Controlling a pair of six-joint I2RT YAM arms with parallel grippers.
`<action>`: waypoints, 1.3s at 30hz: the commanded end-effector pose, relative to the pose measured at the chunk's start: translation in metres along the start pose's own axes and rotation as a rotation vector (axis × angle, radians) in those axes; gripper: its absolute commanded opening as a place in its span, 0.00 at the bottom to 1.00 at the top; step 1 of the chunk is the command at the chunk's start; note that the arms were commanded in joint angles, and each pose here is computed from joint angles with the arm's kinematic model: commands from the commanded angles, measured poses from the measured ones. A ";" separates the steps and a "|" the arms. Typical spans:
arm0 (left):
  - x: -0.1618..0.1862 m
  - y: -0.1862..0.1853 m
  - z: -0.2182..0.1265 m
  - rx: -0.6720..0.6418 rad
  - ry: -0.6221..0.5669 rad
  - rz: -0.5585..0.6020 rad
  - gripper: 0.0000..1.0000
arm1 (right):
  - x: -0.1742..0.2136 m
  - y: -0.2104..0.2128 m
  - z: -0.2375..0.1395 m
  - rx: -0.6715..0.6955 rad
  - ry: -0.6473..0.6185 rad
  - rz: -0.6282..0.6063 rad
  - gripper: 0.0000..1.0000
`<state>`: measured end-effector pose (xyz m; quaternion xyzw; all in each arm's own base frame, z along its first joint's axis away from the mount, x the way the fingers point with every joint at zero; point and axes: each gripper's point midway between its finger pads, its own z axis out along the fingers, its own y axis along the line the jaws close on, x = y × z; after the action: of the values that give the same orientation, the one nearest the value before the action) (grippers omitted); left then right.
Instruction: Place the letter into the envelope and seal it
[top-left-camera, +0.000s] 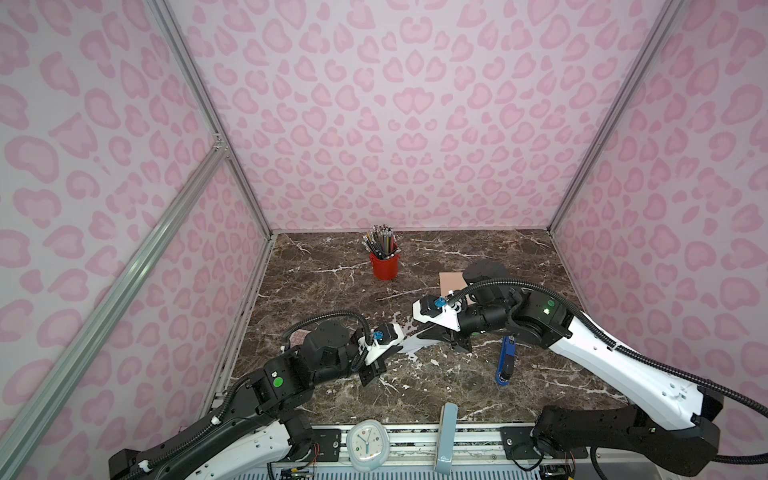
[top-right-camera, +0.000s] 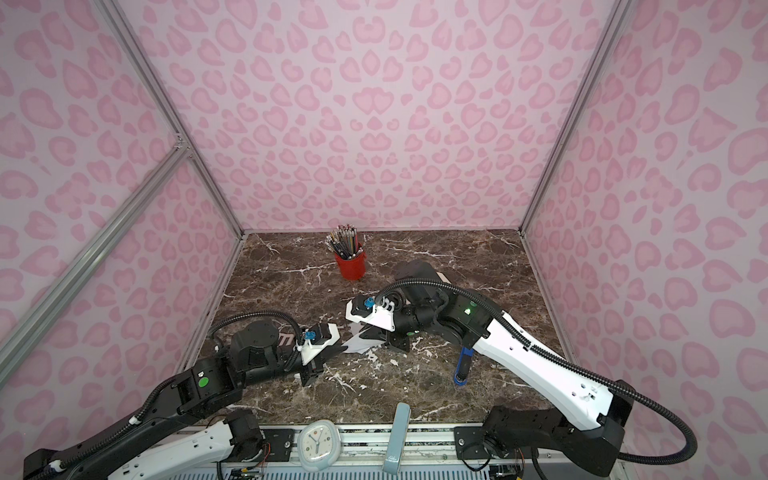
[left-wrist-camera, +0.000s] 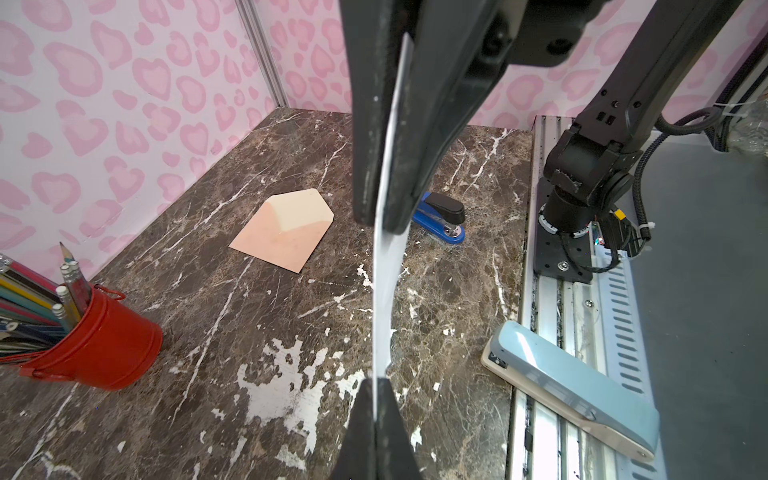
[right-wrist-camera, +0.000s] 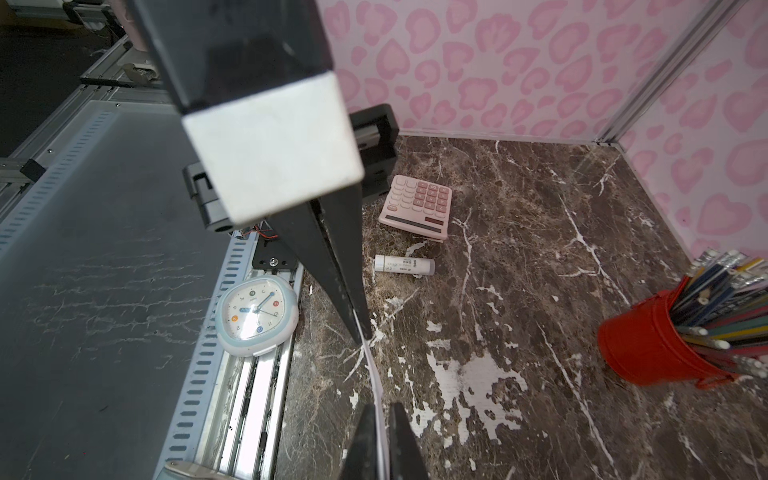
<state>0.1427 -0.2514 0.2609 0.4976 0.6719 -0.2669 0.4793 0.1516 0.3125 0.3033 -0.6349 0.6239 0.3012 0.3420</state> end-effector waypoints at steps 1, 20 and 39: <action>0.001 0.003 0.001 -0.016 0.009 0.007 0.04 | 0.002 -0.001 -0.003 0.013 0.003 -0.001 0.00; 0.004 0.006 0.004 -0.032 0.016 0.003 0.04 | 0.013 0.002 -0.009 0.027 0.022 0.023 0.00; -0.004 0.022 -0.003 -0.129 -0.022 -0.007 0.31 | 0.013 -0.021 -0.017 0.136 -0.112 0.204 0.00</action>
<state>0.1545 -0.2452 0.2566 0.4813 0.6863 -0.2375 0.4909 0.1647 0.2838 0.2934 -0.5647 0.6759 0.3008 0.3658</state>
